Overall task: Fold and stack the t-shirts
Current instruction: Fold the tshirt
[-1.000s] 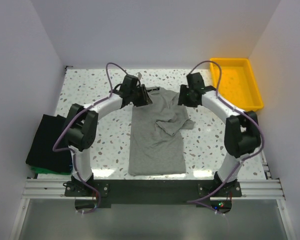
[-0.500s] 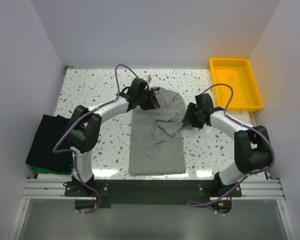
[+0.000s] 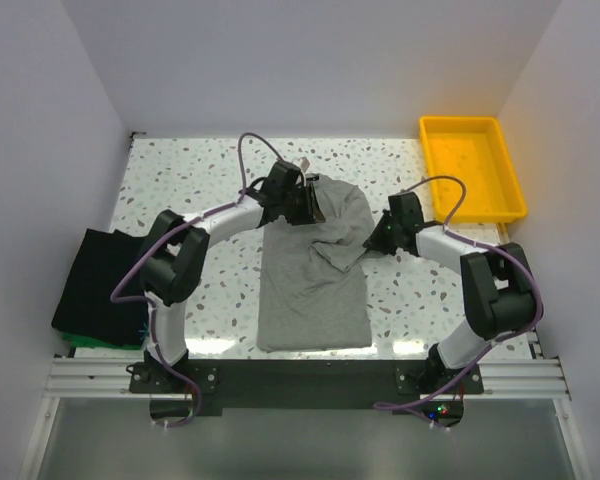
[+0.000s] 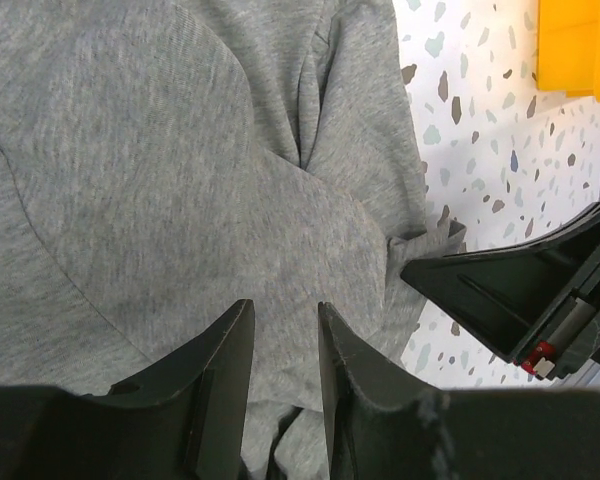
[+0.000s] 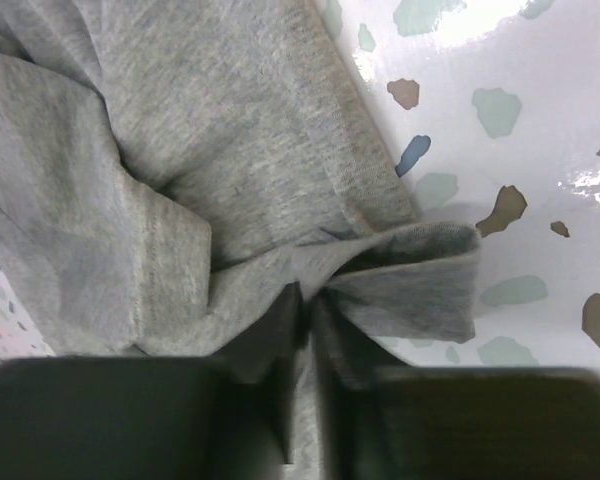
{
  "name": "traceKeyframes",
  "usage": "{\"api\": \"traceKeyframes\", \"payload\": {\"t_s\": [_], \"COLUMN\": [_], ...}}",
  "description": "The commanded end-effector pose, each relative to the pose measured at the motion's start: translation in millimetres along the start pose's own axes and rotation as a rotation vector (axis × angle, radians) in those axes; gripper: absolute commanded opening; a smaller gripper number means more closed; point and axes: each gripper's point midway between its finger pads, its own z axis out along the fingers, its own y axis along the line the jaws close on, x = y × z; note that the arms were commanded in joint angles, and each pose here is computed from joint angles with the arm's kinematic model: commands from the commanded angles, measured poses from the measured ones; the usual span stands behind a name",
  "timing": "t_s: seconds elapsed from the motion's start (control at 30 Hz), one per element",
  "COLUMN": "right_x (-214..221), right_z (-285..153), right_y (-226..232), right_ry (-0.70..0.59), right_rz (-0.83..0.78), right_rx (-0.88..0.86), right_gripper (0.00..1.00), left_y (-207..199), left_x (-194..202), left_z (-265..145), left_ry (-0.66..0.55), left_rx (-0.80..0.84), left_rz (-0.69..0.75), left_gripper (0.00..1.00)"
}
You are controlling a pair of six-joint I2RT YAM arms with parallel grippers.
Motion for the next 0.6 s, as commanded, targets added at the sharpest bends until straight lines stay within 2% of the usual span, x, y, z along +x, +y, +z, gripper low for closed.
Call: {"api": "traceKeyframes", "payload": {"t_s": [0.0, 0.03, 0.07, 0.33, 0.57], "right_x": [-5.9, -9.6, -11.8, -37.2, -45.1], "right_z": [2.6, -3.5, -7.6, -75.1, -134.5], "right_y": [8.2, 9.6, 9.4, 27.1, 79.0], "right_ry": [-0.036, -0.057, -0.075, -0.250, -0.355], "right_rz": [0.028, 0.028, 0.028, -0.039, -0.176], "right_rx": [-0.036, -0.043, -0.042, -0.113, -0.260], "right_gripper": [0.07, 0.01, 0.00, 0.00, 0.00], "left_y": [-2.8, -1.4, 1.7, 13.4, 16.8], "left_x": [-10.0, -9.6, -7.5, -1.5, 1.4], "left_z": [6.9, 8.0, 10.9, 24.4, 35.6], "left_ry": [-0.040, -0.040, -0.035, -0.025, -0.013], "left_rx": [0.013, 0.009, 0.001, -0.020, -0.020], "left_rz": [0.009, 0.010, 0.007, -0.002, 0.000], "left_gripper": [0.36, 0.36, 0.36, 0.36, 0.36]}}
